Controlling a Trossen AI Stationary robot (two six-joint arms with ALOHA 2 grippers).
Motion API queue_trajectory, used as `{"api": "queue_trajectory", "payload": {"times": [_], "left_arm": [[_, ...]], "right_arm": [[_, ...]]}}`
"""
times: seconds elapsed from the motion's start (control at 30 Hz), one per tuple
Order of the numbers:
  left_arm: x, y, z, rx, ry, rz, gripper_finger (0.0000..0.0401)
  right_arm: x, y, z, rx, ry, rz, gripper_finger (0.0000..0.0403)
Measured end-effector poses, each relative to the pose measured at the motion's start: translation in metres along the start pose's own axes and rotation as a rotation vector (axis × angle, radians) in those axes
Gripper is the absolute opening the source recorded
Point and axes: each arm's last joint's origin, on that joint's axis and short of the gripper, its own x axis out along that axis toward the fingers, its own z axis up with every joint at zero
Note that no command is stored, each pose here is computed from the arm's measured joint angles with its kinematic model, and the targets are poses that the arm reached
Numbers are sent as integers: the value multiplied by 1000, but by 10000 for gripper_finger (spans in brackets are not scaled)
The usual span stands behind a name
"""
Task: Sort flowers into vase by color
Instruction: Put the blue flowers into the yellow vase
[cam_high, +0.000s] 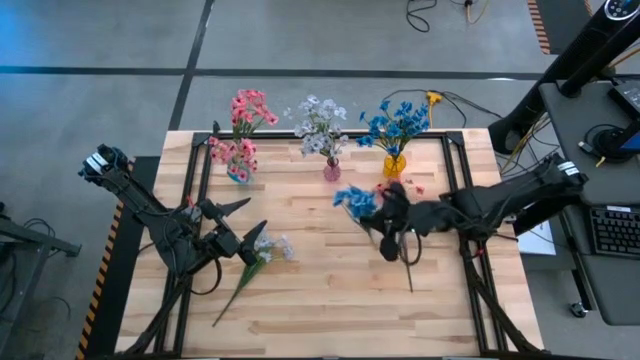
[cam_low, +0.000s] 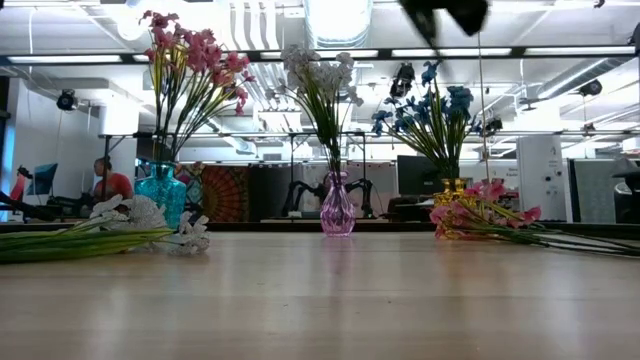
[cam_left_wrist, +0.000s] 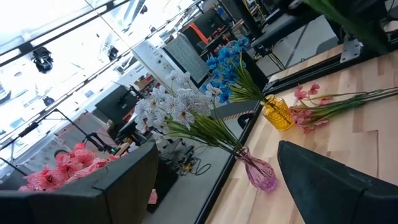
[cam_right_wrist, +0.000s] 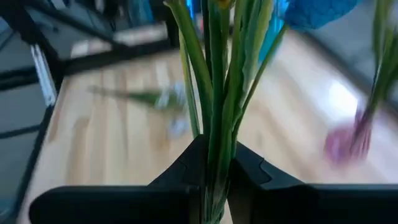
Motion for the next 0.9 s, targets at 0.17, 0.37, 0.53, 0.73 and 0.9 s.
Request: {"api": "queue_trajectory", "payload": {"times": [0.17,0.37,0.53,0.73,0.9], "left_arm": [[1,0,0,7,4,5,311],[2,0,0,11,5,7,311],[2,0,0,11,7,9,311],[2,1,0,9,8,10,311],[3,1,0,0,9,12,311]], "right_arm": [[16,-27,1,-106,-113,-21,33],[7,-73,3,-92,-211,-68,33],[-14,-100,-4,-76,-353,-239,33],[-31,-113,-18,0,-400,-614,33],[-34,-121,-24,10,-380,-879,33]]}}
